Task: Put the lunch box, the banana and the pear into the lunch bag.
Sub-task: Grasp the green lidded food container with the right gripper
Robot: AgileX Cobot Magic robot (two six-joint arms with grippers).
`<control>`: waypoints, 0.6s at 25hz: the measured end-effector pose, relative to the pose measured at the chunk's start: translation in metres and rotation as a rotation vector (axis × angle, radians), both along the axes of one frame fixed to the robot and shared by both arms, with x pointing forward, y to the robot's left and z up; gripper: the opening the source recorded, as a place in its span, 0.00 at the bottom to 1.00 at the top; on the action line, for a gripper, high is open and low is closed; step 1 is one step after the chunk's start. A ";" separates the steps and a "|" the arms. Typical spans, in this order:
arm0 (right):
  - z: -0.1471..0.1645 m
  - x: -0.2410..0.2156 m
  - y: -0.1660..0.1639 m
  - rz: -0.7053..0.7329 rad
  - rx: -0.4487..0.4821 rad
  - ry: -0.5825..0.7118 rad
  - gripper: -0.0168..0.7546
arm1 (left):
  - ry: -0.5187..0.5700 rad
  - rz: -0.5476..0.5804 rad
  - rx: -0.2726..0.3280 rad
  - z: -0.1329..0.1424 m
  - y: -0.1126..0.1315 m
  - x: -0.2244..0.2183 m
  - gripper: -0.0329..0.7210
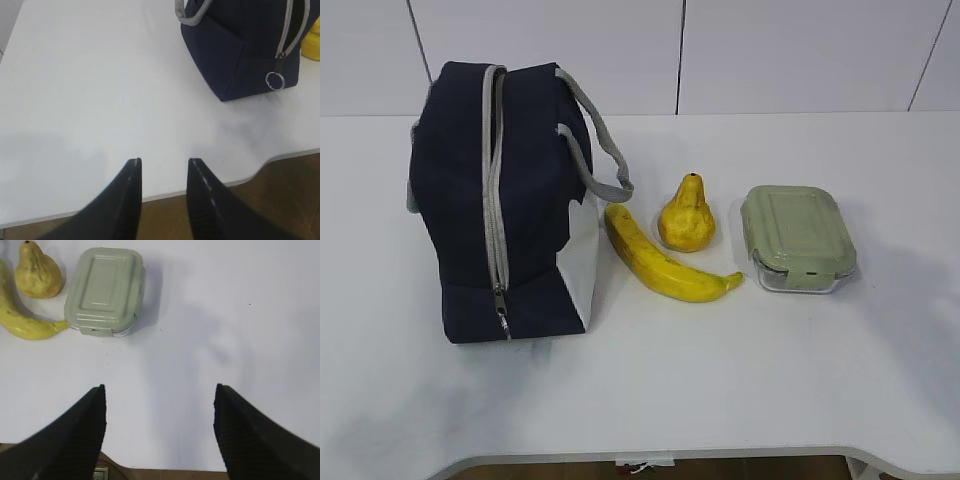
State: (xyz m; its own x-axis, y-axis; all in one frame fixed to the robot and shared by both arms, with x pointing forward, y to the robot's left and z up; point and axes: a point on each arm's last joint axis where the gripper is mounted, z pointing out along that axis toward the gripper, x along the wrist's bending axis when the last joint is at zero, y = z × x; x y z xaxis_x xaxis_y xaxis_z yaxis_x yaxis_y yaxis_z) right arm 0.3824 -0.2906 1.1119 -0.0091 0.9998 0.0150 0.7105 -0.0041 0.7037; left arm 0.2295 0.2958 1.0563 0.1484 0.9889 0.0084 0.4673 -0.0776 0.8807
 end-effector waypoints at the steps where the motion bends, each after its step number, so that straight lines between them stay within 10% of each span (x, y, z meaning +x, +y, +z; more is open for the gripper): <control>1: 0.002 0.006 0.000 0.000 0.000 0.001 0.72 | 0.000 0.000 0.000 0.000 0.000 0.000 0.35; 15: 0.023 0.097 0.005 0.006 -0.052 0.070 0.72 | 0.000 0.001 0.002 0.000 0.000 0.000 0.36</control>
State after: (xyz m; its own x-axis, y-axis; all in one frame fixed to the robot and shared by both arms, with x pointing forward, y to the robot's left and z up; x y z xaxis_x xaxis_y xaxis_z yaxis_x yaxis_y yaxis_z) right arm 0.4792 -0.2856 1.1352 -0.0162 0.9992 -0.0361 0.7578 0.0358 0.6515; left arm 0.2295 0.2960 1.0563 0.1474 0.9890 0.0099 0.4673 -0.0784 0.8806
